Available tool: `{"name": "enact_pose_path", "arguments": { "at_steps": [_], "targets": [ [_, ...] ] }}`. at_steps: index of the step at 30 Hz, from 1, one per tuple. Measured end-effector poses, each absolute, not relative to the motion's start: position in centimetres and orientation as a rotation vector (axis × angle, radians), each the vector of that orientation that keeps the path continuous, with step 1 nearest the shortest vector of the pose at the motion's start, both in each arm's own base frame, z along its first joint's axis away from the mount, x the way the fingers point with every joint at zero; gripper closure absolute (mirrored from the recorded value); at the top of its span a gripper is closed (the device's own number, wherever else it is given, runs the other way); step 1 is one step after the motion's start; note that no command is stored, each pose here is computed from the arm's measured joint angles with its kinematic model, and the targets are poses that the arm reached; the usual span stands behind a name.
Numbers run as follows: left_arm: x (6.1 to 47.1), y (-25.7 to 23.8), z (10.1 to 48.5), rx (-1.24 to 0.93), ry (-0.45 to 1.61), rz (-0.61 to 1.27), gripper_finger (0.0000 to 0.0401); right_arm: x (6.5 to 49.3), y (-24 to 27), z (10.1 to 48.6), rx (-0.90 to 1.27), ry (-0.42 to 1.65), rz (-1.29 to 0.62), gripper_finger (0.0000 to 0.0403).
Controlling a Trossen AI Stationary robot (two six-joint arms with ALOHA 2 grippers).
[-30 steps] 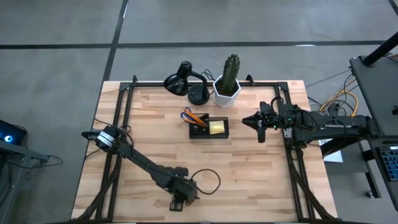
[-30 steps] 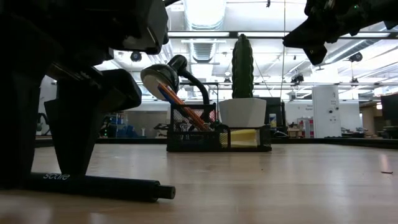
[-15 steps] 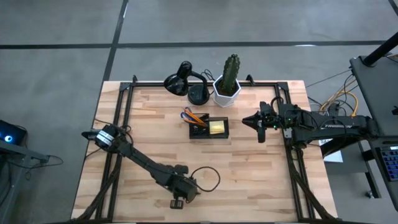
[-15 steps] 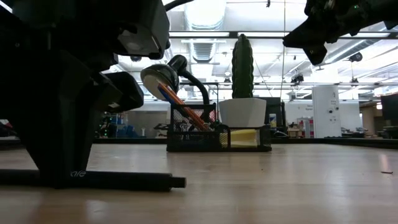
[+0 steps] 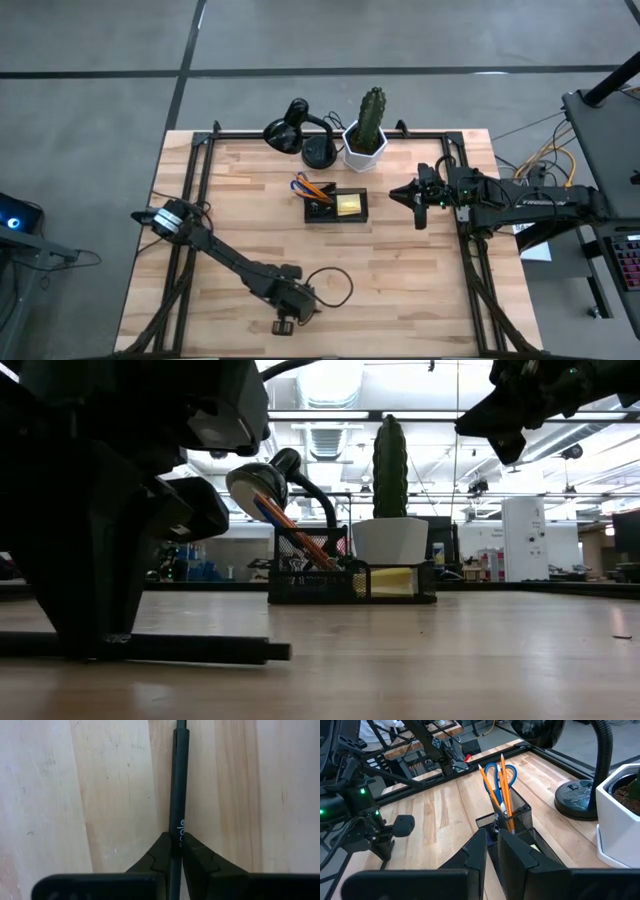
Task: Pick and place office supplies into organizer
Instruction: Put the black pen into the black desk organizer
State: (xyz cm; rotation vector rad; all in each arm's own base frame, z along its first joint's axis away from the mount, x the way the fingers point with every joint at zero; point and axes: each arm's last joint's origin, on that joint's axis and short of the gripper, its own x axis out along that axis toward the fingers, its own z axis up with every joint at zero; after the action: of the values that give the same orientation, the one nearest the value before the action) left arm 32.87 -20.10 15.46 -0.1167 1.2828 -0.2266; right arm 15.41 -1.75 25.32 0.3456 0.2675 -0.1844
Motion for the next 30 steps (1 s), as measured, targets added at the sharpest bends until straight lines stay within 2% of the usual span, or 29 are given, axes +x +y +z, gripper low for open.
{"name": "enact_pose_path", "arguments": {
  "at_steps": [14,21,30],
  "targets": [
    [32.7,-19.8,16.6,-0.100,1.259,-0.245,0.0388,15.4,-1.8,25.3,0.346,0.268,-0.184,0.0365],
    [31.7,-17.7,18.1,-0.015,1.330,-0.188,0.0388,15.4,-1.8,25.3,0.342,0.269,-0.184,0.0364],
    [32.6,-14.6,22.1,-0.012,1.135,-0.126,0.0388,15.4,-1.7,25.3,0.340,0.272,-0.183,0.0364]
  ]
}}
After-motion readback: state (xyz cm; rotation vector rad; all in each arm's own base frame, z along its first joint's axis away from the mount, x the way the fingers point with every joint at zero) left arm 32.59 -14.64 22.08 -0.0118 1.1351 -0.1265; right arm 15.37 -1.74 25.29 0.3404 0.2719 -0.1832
